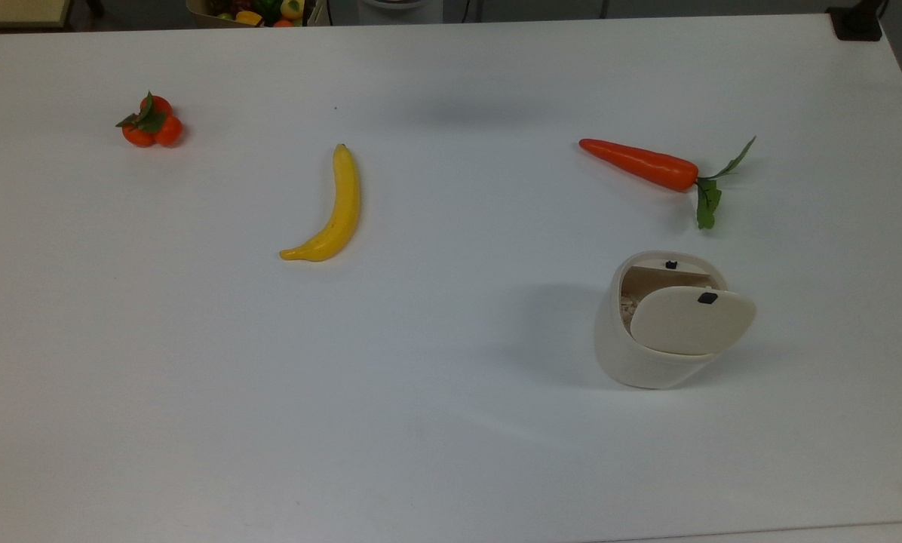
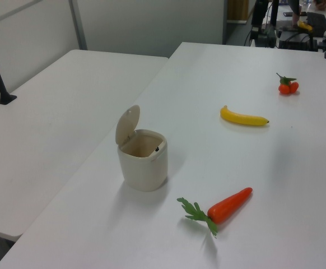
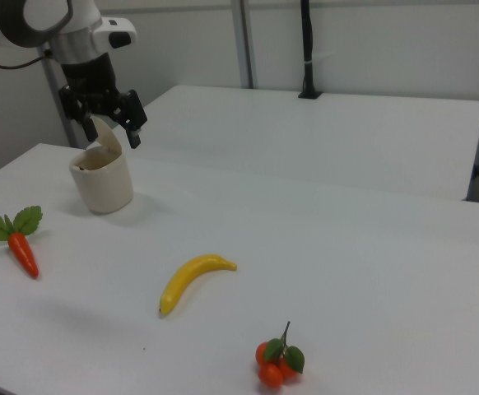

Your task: Close garbage bin

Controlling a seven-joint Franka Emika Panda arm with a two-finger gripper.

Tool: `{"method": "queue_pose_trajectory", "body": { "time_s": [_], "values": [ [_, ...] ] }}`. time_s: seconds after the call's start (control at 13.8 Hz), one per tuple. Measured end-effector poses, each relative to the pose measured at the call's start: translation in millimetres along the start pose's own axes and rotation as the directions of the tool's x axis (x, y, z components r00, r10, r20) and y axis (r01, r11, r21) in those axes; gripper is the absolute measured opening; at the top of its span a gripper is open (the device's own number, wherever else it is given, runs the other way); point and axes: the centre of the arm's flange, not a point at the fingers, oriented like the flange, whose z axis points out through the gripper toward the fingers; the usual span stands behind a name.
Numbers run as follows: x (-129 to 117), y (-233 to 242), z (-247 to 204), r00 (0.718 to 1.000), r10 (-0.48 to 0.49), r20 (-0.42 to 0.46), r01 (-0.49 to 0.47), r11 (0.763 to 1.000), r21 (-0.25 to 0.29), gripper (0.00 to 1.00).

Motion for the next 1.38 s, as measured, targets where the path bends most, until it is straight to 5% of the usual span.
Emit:
{"method": "queue_pose_trajectory", "body": {
  "time_s": [0.22, 0.44, 0.73, 0.8, 1.38],
  "values": [
    [0, 0, 0, 1.0, 0.0, 0.0, 0.0, 1.0, 0.0, 1.0],
    [0, 0, 1, 1.0, -0.009, 0.001, 0.009, 1.0, 0.0, 0.84],
    [0, -1, 1, 1.0, -0.009, 0.0, 0.009, 1.0, 0.015, 0.19],
    [1, -2, 1, 1.0, -0.008, 0.0, 0.008, 1.0, 0.02, 0.1],
    [15, -7, 7, 0.998, 0.01, -0.064, -0.004, 0.996, 0.092, 0.02]
  ]
}}
